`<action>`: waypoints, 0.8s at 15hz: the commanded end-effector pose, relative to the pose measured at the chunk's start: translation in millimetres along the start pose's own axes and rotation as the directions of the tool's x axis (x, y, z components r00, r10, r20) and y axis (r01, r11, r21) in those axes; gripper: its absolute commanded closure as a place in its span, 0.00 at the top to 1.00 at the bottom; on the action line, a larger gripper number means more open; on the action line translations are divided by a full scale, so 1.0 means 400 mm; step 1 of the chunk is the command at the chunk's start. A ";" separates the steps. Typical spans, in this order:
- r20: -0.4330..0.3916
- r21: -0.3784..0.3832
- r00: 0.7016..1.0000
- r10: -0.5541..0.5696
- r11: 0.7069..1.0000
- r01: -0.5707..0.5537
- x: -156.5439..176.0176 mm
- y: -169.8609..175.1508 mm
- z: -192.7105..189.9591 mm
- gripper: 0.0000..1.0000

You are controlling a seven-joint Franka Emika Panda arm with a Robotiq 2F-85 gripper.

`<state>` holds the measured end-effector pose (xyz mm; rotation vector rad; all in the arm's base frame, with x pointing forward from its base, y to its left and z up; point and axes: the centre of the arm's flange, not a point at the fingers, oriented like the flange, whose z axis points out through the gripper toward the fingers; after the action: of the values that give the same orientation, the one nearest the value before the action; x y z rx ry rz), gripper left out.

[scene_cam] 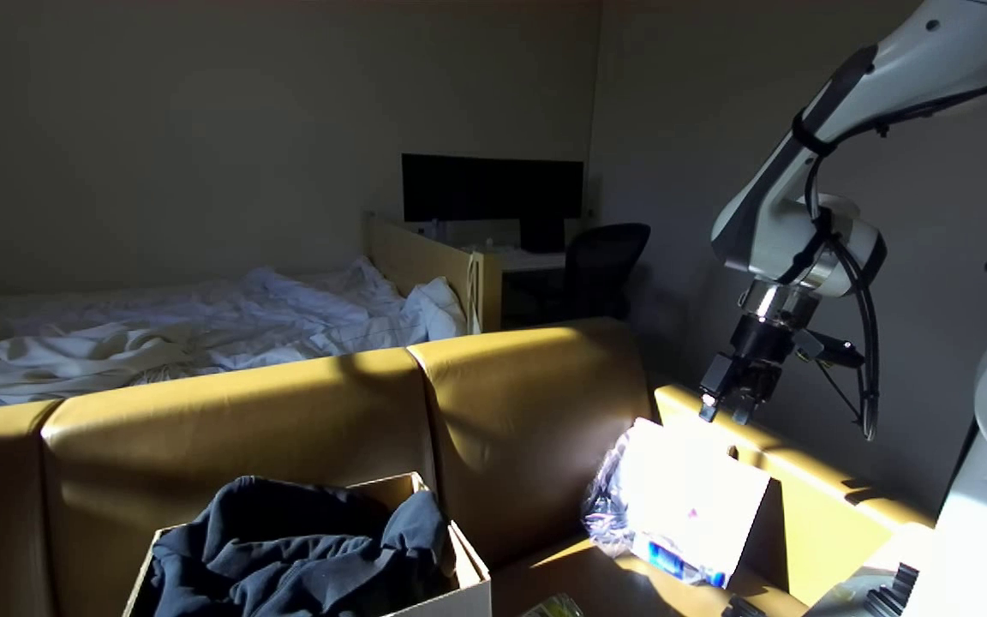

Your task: Pick up the water bottle and put it into the box

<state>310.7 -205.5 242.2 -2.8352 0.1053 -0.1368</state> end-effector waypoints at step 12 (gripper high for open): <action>0.259 0.052 0.951 -0.166 0.986 0.158 -0.040 0.351 0.493 1.00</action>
<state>311.6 -255.0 79.7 -2.7547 -0.0754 0.0425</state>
